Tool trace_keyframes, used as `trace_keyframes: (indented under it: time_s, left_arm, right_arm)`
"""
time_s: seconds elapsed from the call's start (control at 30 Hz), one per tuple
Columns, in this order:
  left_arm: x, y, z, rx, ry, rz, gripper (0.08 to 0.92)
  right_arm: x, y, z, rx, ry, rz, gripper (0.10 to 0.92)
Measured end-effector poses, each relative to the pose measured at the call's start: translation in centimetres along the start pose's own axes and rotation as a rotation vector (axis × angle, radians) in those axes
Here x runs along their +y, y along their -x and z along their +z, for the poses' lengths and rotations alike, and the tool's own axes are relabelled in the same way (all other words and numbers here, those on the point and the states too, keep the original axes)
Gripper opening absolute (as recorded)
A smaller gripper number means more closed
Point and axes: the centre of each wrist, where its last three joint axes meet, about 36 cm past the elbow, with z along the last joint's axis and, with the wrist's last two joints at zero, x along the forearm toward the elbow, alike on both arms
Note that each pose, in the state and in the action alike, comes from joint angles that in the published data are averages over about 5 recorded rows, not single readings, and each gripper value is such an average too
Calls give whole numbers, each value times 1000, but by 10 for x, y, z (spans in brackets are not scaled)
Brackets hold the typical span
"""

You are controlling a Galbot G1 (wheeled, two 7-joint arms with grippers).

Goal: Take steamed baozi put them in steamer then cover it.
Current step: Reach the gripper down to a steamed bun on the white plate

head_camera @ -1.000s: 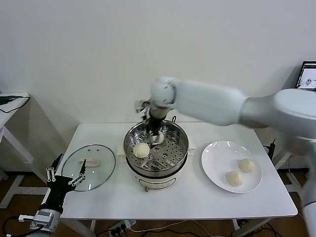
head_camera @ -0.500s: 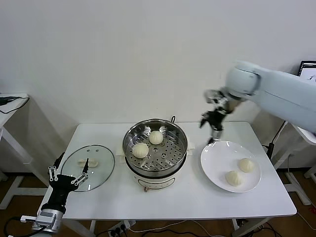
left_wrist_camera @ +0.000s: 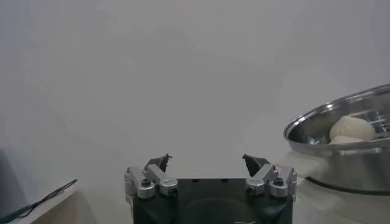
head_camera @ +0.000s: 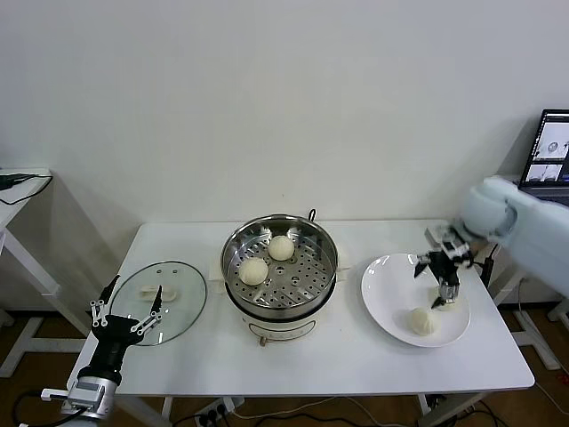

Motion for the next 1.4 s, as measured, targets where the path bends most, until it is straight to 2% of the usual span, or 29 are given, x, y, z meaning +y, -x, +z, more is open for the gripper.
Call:
trace_keyframes:
  time_s: [0.63, 1.3, 1.4]
  left_arm:
    - [0, 0, 5, 14, 3, -6, 823]
    - [-1, -2, 10, 22, 8, 0, 823]
    - [-1, -2, 10, 22, 8, 0, 823]
  right_arm:
    - [13, 69, 24, 7, 58, -12, 823]
    - [20, 94, 24, 16, 58, -30, 823]
    - [20, 96, 23, 13, 59, -31, 802]
